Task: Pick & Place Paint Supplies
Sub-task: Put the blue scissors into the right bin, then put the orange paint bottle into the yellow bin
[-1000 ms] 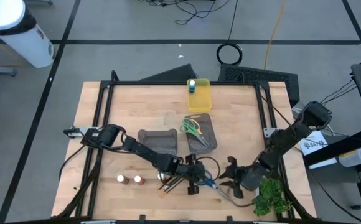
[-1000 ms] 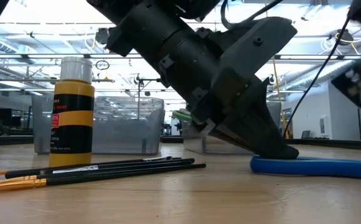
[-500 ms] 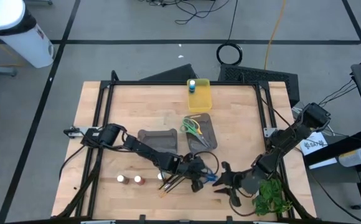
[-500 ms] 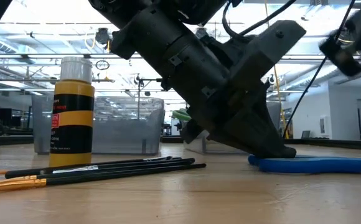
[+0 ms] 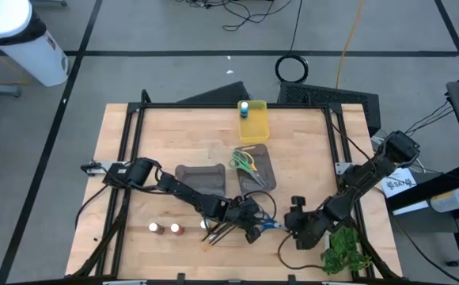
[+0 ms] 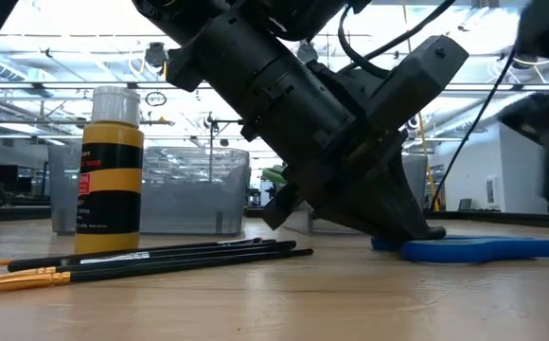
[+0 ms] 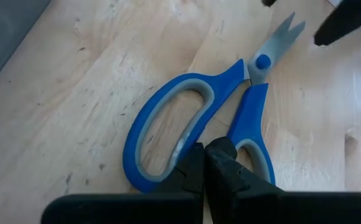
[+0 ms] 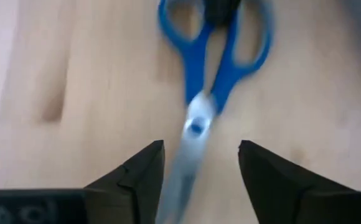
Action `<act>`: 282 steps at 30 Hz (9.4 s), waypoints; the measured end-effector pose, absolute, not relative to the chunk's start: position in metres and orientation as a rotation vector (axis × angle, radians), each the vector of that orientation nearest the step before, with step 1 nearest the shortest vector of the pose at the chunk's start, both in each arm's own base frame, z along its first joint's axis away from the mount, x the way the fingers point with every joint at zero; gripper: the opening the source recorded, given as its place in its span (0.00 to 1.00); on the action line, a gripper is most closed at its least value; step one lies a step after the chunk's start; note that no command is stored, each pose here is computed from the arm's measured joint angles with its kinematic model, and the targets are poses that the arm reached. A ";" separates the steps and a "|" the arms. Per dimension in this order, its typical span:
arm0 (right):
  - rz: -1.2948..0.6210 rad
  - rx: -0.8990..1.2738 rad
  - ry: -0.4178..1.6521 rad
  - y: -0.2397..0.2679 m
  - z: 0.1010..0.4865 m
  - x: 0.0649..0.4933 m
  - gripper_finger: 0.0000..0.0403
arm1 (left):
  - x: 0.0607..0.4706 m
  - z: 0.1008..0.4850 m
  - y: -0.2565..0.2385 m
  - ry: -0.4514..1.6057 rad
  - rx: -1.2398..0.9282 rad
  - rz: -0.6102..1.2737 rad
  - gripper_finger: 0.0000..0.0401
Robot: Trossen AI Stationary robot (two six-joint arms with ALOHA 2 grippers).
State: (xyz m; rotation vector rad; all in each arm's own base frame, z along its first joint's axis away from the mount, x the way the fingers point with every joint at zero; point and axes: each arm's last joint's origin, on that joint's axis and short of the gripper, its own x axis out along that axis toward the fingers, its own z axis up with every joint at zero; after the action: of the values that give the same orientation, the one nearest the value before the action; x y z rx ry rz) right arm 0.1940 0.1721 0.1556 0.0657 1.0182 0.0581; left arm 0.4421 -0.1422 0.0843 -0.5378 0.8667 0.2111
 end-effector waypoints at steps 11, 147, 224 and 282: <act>0.033 0.102 1.126 0.182 0.128 0.177 0.51 | 0.442 0.084 -0.142 0.856 -0.554 0.234 0.02; -0.189 0.089 0.376 0.064 0.153 0.253 0.45 | 0.159 0.273 -0.254 1.198 -0.807 0.863 0.48; -0.189 0.106 0.340 0.064 0.156 0.254 0.45 | 0.194 0.093 -0.265 0.772 -0.323 1.220 0.49; -0.185 0.113 0.326 0.065 0.157 0.255 0.45 | 0.216 0.123 -0.270 0.619 -0.449 0.813 0.65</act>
State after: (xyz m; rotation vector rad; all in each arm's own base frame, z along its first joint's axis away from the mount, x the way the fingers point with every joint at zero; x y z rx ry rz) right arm 0.2545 0.0646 0.1572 0.1130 0.3257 -0.1848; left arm 0.2159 -0.2705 0.1230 -0.4488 0.6189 0.8132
